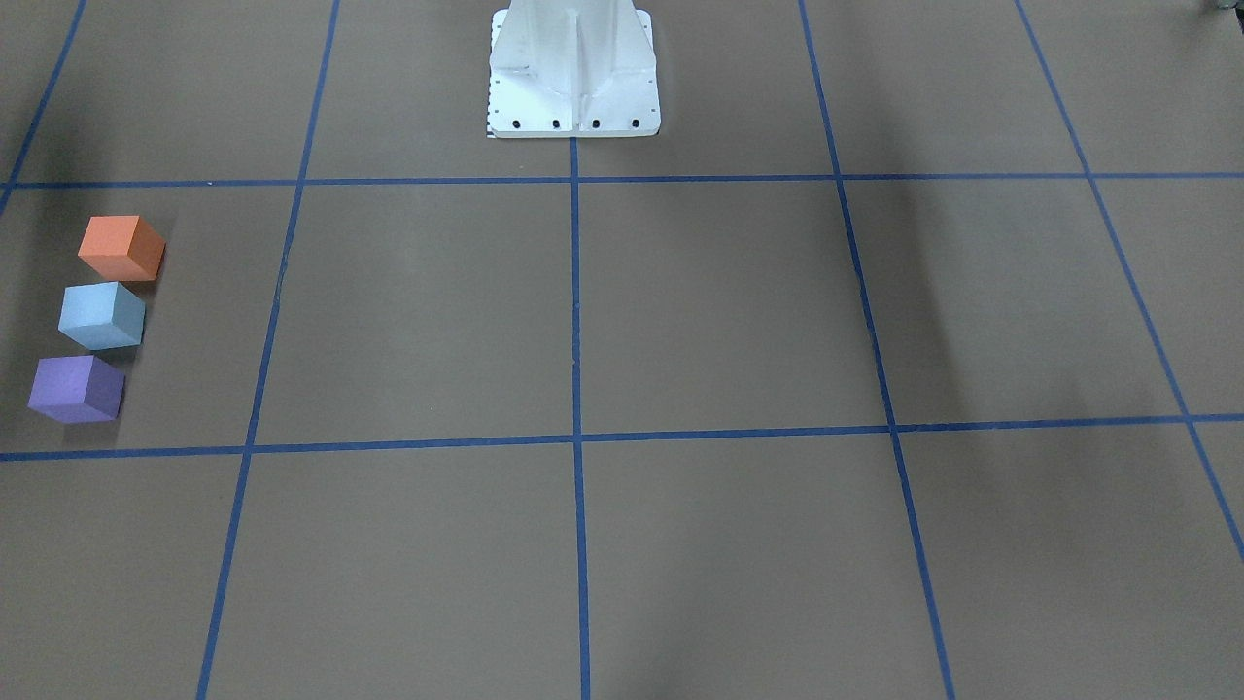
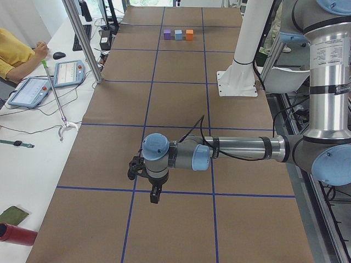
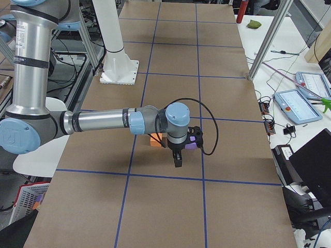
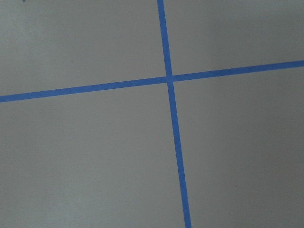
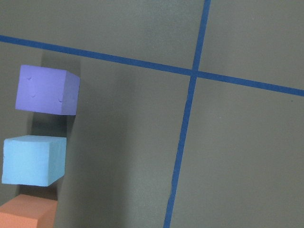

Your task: Place blue block between orange and purple blocks

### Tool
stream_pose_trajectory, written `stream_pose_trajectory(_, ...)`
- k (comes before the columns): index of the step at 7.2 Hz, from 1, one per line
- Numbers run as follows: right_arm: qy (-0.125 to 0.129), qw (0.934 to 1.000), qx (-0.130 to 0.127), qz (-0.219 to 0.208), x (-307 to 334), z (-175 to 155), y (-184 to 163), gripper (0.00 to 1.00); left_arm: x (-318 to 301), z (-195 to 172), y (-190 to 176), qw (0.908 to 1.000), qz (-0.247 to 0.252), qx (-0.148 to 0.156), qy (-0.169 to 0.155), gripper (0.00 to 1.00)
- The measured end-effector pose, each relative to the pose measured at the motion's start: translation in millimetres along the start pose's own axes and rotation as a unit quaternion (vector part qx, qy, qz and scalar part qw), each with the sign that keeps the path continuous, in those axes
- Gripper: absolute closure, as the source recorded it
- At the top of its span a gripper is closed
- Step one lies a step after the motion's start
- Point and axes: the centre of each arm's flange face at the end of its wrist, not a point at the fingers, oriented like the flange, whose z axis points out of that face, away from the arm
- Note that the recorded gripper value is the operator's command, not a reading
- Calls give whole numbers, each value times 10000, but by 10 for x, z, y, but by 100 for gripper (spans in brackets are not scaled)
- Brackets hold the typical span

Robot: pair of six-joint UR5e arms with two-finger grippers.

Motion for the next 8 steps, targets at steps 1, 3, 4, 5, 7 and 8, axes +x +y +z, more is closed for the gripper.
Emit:
stream_pose_trajectory(1,5,10000,-14,12,20,21,8,0,-10,15,4,10000,11,7,5,0)
stream_pose_trajectory(3,4,10000,-17,13,28,30,14,0,-22,31,7,10000,17,4,10,0)
stream_pose_trajectory(4,-5,10000,-16,13,26,30,13,0,-27,37,13,10000,18,1,7,0)
stream_pose_trajectory(5,-19,10000,-14,16,23,29,13,0,-33,45,27,10000,17,-6,8,0)
stream_pose_trajectory(7,-35,10000,-11,16,19,28,9,0,-45,54,39,10000,9,-13,6,0)
stream_pose_trajectory(8,-38,10000,-11,17,19,28,9,0,-45,55,42,10000,5,-13,12,0)
